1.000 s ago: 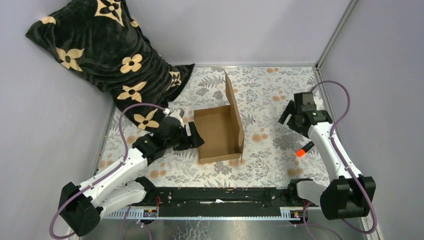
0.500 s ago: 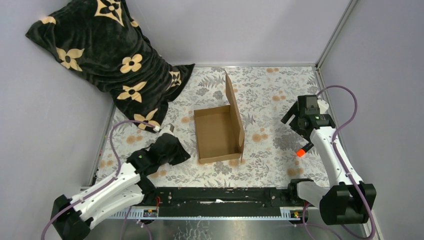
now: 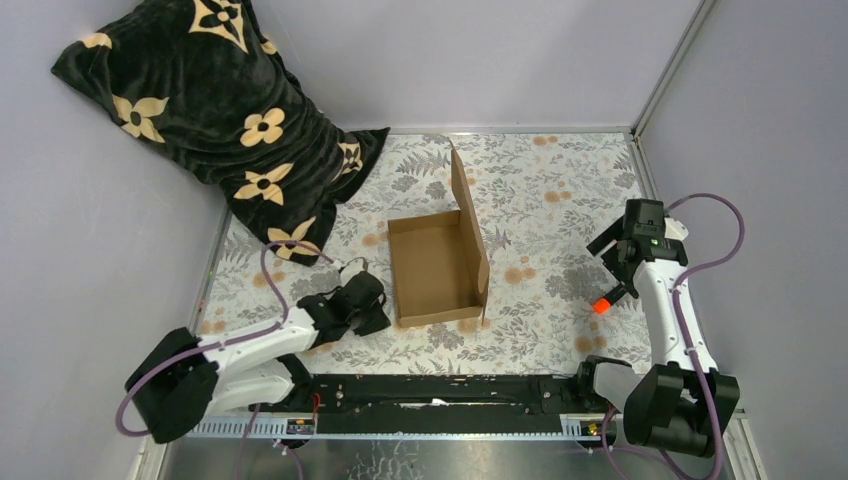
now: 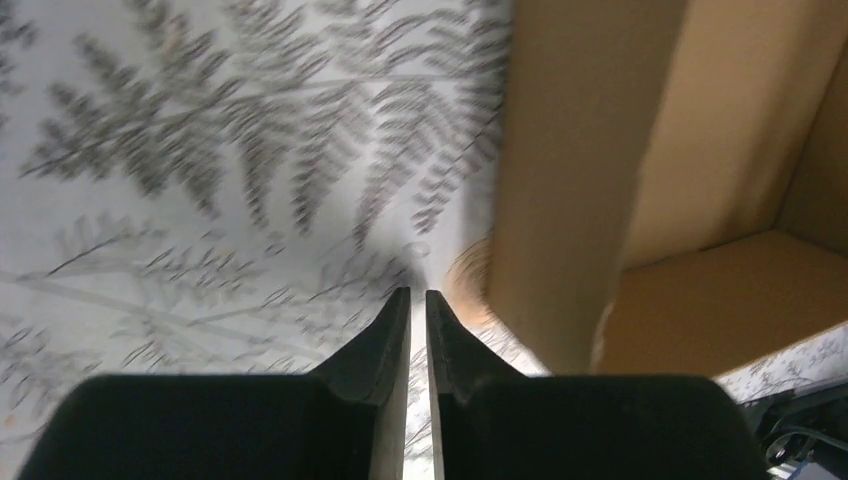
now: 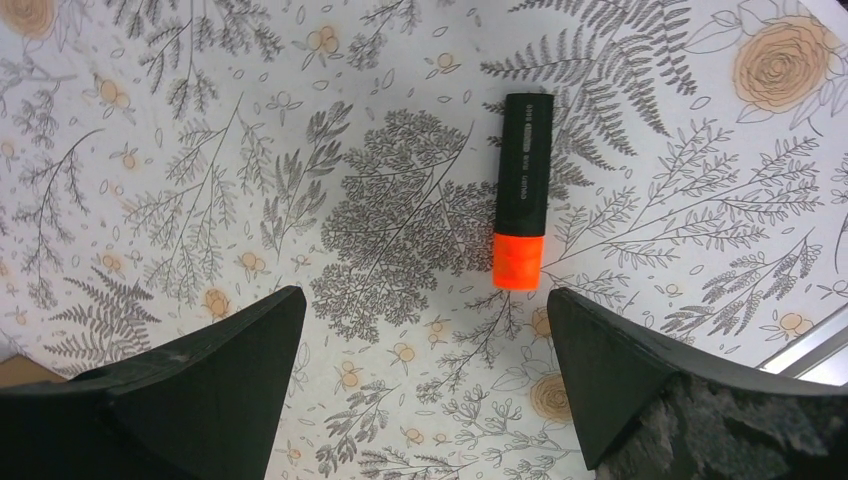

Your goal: Fold the paper box

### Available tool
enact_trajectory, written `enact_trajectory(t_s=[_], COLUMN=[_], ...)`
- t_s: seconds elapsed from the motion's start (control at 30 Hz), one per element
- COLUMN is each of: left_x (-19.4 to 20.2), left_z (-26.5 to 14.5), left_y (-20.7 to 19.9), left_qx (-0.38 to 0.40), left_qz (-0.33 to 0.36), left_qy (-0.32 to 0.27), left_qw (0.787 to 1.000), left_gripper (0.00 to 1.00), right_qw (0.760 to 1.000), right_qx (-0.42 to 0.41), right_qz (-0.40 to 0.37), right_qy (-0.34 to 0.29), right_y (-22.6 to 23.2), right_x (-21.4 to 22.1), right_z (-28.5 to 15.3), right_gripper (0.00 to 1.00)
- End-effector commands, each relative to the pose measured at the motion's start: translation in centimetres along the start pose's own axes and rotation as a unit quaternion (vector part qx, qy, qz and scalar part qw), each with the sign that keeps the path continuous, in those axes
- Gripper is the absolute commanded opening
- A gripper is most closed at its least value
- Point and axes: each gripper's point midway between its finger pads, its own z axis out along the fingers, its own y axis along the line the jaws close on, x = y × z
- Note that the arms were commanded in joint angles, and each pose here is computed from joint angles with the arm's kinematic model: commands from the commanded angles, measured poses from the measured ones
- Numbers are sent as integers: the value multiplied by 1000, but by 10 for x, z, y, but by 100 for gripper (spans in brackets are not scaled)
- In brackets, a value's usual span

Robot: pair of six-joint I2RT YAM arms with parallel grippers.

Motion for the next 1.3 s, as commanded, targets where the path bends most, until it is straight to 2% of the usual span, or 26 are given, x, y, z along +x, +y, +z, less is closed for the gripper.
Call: enact_trajectory(t_s=[0.0,0.3,0.47,0.6,0.93,1.0,1.03,1.1,1.2,1.27], left_x=[-16,10,27,20,5,3,3,0,-3,-5], left_z=[19,38,60,74,82,83,82,75,62,51], left_y=[-22,-93,-126,-160,-205,-210,-212,-214,-213,-213], left_qx=[12,68,71,85,101,102,106,108,104,102], left_qz=[14,55,87,107,137,142,142,144,150,154], left_qy=[-30,-1,17,11,-1,-3,-4,-15,-32,-42], left_qw=[999,996,994,991,985,985,984,984,983,982], left_gripper=[16,16,16,16,20,28,38,50,61,64], right_qw=[1000,999,999,998,994,993,992,992,992,992], right_qx=[1,21,25,25,53,63,67,71,72,77], right_qz=[18,36,44,49,82,83,84,84,83,80], right_qy=[-5,-3,3,8,50,62,65,68,64,63], right_y=[-8,-29,-38,-40,-51,-54,-55,-57,-57,-58], right_x=[-9,-22,-26,-24,9,16,18,21,20,21], right_z=[2,8,11,14,40,46,49,55,62,68], right_gripper=[100,100,100,100,100,100,100,100,100,100])
